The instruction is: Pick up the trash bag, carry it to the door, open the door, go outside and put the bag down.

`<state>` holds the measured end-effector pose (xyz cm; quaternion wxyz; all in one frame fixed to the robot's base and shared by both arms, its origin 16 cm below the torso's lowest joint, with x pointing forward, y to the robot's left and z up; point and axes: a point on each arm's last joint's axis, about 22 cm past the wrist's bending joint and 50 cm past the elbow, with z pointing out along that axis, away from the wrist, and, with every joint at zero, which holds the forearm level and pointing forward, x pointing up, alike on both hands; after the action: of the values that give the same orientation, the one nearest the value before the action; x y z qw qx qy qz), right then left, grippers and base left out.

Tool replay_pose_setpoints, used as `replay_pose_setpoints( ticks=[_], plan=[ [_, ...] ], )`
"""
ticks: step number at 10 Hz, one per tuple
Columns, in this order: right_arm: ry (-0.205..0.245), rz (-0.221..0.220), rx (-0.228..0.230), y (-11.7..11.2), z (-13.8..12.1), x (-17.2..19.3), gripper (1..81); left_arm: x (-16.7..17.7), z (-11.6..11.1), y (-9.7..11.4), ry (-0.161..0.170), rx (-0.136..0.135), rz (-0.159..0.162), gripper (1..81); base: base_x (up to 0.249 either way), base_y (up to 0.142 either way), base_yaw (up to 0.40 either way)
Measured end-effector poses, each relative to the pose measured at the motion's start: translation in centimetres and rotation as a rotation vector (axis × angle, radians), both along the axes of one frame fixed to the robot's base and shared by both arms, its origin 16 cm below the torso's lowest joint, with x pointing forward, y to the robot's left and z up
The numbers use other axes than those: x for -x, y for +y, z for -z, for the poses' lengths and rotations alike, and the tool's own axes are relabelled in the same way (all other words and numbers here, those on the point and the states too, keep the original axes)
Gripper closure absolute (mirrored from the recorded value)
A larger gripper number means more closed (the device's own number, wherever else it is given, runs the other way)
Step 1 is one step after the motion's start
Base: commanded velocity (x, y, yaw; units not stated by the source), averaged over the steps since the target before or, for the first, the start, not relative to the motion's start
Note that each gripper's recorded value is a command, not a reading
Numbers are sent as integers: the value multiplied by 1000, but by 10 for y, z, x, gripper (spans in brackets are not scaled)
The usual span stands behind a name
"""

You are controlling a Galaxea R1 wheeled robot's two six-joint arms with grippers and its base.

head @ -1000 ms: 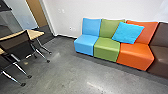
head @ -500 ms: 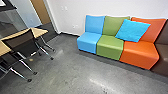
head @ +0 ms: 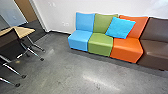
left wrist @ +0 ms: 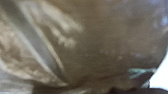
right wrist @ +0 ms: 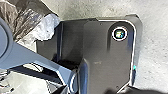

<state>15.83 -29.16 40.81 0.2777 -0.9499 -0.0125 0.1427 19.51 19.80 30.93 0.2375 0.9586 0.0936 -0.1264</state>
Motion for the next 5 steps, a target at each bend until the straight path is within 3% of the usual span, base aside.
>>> replay_pose_setpoints(
  ticks=[2, 5],
  plan=[
    [-19, 8, -5, 8, -6, 0, 10, 39, -14, -2, 37, 6, 12, 811, 0, 0, 0],
    [-65, 6, 9, 17, -16, 9, 10, 104, -44, -8, 58, 16, 26, 811, 0, 0, 0]
  ],
)
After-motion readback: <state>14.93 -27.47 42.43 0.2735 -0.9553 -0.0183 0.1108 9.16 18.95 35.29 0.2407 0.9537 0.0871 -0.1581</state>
